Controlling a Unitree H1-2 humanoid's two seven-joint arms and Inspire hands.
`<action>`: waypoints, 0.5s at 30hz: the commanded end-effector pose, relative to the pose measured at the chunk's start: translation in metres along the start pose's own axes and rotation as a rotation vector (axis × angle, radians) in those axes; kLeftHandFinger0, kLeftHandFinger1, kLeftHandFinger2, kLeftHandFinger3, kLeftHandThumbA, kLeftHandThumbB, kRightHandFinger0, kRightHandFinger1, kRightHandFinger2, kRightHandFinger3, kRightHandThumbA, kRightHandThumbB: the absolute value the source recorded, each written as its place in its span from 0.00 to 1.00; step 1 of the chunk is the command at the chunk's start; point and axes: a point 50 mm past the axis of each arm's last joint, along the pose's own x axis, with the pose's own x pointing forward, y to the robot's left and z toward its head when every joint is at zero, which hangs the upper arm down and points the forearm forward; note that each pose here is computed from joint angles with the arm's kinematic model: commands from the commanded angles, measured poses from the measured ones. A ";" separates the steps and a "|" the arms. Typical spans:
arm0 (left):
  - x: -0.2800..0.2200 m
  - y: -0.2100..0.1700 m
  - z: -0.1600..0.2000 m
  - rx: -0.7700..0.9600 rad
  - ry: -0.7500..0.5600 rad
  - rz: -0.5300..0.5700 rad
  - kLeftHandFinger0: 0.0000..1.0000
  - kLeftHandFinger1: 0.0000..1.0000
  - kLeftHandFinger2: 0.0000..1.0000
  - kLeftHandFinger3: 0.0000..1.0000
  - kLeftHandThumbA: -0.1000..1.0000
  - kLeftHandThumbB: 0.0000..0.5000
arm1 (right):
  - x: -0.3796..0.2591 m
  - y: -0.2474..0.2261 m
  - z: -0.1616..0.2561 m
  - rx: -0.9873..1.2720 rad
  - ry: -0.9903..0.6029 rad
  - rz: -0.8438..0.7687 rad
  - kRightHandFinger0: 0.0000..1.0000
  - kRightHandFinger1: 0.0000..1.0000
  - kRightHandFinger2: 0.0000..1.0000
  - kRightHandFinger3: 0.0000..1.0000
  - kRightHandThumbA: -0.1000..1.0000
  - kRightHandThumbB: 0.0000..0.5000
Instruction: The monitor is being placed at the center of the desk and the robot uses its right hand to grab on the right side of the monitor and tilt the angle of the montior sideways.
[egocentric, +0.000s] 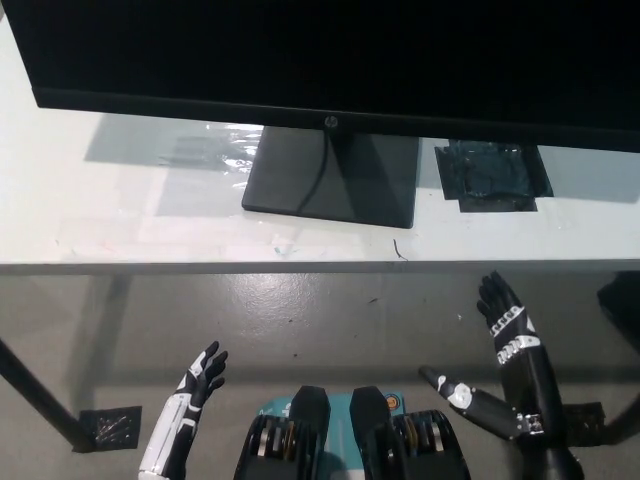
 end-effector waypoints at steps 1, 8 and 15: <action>0.014 0.002 0.013 0.017 -0.108 -0.013 1.00 1.00 1.00 1.00 1.00 0.52 | 0.015 0.006 0.050 0.537 -0.047 0.104 1.00 1.00 1.00 1.00 1.00 0.61; 0.003 -0.002 0.008 0.010 -0.083 -0.023 1.00 1.00 1.00 1.00 1.00 0.53 | 0.053 0.007 0.080 1.186 0.051 0.159 1.00 1.00 1.00 1.00 1.00 0.62; 0.000 -0.003 0.005 0.001 -0.074 -0.023 1.00 1.00 1.00 1.00 1.00 0.53 | 0.092 0.014 0.072 1.265 0.051 0.145 1.00 1.00 1.00 1.00 1.00 0.63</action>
